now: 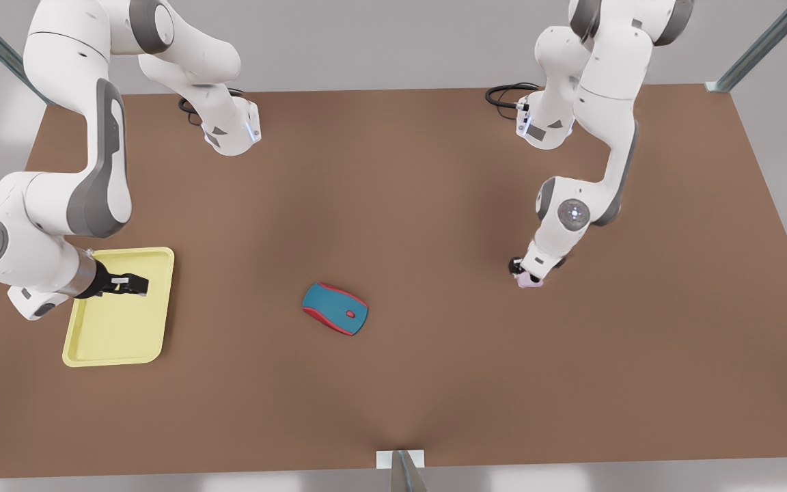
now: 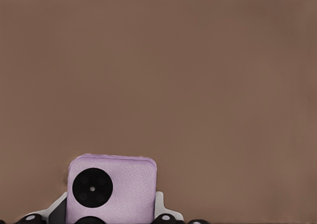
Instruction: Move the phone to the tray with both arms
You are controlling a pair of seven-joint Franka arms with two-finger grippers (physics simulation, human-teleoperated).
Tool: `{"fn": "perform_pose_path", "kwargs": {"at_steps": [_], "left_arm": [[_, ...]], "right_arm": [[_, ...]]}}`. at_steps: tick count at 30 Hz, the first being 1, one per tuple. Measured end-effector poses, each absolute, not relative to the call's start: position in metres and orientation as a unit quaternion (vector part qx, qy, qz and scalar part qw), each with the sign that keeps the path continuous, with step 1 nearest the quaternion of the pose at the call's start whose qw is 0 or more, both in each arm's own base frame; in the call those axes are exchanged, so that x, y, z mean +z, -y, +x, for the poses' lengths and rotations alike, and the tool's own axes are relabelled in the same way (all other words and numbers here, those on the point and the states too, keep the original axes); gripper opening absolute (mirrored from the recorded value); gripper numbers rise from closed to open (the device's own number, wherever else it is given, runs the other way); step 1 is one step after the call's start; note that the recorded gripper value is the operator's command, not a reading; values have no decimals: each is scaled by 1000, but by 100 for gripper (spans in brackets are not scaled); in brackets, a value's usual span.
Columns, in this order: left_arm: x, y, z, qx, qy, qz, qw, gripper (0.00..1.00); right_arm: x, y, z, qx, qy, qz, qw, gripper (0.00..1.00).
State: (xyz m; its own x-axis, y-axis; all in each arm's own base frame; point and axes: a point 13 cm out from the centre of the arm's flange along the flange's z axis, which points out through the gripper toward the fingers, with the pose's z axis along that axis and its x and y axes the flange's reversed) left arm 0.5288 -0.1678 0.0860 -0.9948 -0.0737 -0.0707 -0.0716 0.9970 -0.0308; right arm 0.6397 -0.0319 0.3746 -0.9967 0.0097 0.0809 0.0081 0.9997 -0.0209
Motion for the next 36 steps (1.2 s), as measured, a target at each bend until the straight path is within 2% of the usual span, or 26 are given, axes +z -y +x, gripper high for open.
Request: {"fn": "perform_pose_path", "kwargs": {"at_steps": [4, 8, 10, 15, 18, 19, 20, 23, 25, 26, 28, 30, 31, 33, 35, 36], "left_arm": [[114, 324, 552, -45, -998, 32, 34, 81], [114, 456, 581, -66, -995, 62, 37, 81], [100, 503, 574, -68, -995, 70, 31, 81], [70, 530, 533, -40, -997, 63, -8, 81], [56, 523, 523, -17, -998, 55, -21, 82], [52, 521, 521, -12, -998, 51, -24, 93], [50, 519, 519, -8, -999, 46, -26, 100], [50, 516, 518, -1, -999, 33, -30, 100], [85, 500, 539, 4, -1000, 14, -21, 100], [121, 464, 574, 6, -1000, -16, -10, 100], [196, 336, 655, 3, -994, -108, 1, 100], [272, 194, 698, 8, -983, -184, 12, 100], [319, 139, 700, 6, -978, -208, 21, 100], [400, 75, 682, -23, -976, -217, 26, 100], [457, 55, 651, -26, -980, -194, 28, 100], [469, 55, 640, -21, -983, -179, 22, 100]], "right_arm": [[374, 35, 640, 11, 999, -5, 41, 100], [373, 35, 640, 11, 999, -3, 41, 100], [372, 35, 640, 11, 999, -2, 41, 100], [372, 34, 640, 10, 999, 0, 42, 100], [373, 34, 640, 10, 999, 1, 42, 100], [373, 34, 640, 10, 999, 1, 42, 100], [372, 34, 640, 10, 999, 1, 43, 100], [372, 34, 640, 10, 999, 1, 43, 100], [372, 33, 640, 10, 999, 3, 42, 100], [374, 31, 640, 9, 999, 4, 41, 100], [379, 16, 640, 4, 999, 13, 40, 100], [386, -7, 642, -13, 999, 23, 33, 100], [386, -22, 645, -25, 999, 28, 32, 100], [385, -88, 651, -43, 997, 61, 28, 100], [382, -181, 640, -62, 992, 109, 26, 100], [373, -231, 635, -72, 989, 130, 28, 100]]}}
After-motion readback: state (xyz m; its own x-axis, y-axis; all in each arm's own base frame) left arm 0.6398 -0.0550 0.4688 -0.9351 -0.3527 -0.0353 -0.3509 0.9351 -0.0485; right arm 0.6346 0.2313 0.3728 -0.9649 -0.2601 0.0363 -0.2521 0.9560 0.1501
